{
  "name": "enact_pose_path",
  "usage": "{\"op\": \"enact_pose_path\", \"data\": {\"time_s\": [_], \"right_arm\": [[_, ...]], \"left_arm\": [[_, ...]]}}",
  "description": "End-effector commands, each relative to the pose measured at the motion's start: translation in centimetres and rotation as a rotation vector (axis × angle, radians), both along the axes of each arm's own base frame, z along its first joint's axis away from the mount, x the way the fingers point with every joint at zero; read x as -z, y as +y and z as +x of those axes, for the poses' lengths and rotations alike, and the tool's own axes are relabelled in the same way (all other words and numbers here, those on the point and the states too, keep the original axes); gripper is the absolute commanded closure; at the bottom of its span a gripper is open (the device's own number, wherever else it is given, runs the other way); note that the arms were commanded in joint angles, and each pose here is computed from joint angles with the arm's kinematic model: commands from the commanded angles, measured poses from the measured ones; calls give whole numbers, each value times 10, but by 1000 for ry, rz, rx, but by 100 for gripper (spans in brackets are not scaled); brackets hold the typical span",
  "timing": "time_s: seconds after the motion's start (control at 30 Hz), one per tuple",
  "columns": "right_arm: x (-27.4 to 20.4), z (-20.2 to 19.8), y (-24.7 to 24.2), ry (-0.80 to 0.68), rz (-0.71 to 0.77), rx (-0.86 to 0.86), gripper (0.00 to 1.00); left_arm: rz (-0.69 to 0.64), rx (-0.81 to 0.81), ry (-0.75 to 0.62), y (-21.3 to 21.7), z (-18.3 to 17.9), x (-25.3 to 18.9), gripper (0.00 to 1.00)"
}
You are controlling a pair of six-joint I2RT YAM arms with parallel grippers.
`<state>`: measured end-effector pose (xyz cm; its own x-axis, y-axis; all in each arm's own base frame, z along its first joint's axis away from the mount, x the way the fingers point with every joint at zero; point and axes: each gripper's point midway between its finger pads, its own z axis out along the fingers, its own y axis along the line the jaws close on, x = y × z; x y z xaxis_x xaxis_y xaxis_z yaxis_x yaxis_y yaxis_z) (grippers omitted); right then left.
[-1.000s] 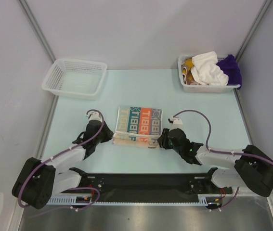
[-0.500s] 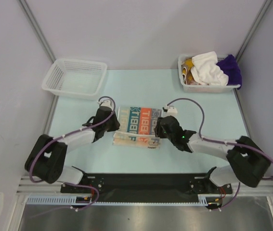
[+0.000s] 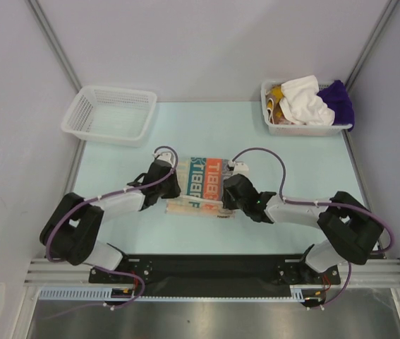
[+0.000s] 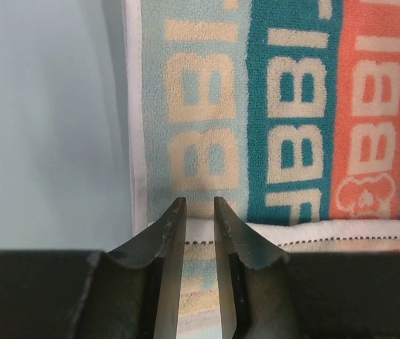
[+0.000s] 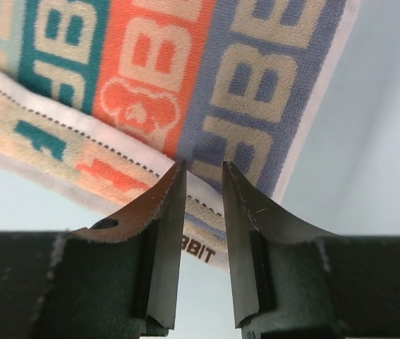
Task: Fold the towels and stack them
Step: Fold the towel
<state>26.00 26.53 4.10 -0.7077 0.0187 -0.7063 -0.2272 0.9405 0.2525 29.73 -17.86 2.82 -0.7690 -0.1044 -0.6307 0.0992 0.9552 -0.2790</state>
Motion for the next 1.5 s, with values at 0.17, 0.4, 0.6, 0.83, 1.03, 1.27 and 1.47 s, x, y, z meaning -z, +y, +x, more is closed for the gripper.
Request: {"op": "enact_pose_path", "data": {"time_s": [0.17, 0.4, 0.6, 0.83, 1.03, 1.27, 1.47], "right_arm": [[-15, -20, -4, -11, 62, -7, 68], [-5, -36, -2, 19, 76, -38, 69], [-8, -44, -1, 10, 80, -44, 69], [-22, -52, 6, -15, 104, -60, 67], [-42, -48, 8, -53, 129, -55, 63], [-58, -26, 11, -60, 101, -52, 64], [-82, 3, 31, -90, 127, -72, 66]], "left_arm": [[-35, 61, -10, -1, -22, -7, 72], [-62, 57, -22, 2, -32, -12, 72], [-78, 43, -36, 9, -43, -22, 70], [-100, 26, -64, 12, -46, -33, 68], [-117, 27, -88, 8, -40, -48, 66], [-157, 65, -108, -6, -30, -69, 65], [-145, 62, -136, -7, -21, -86, 62]]}}
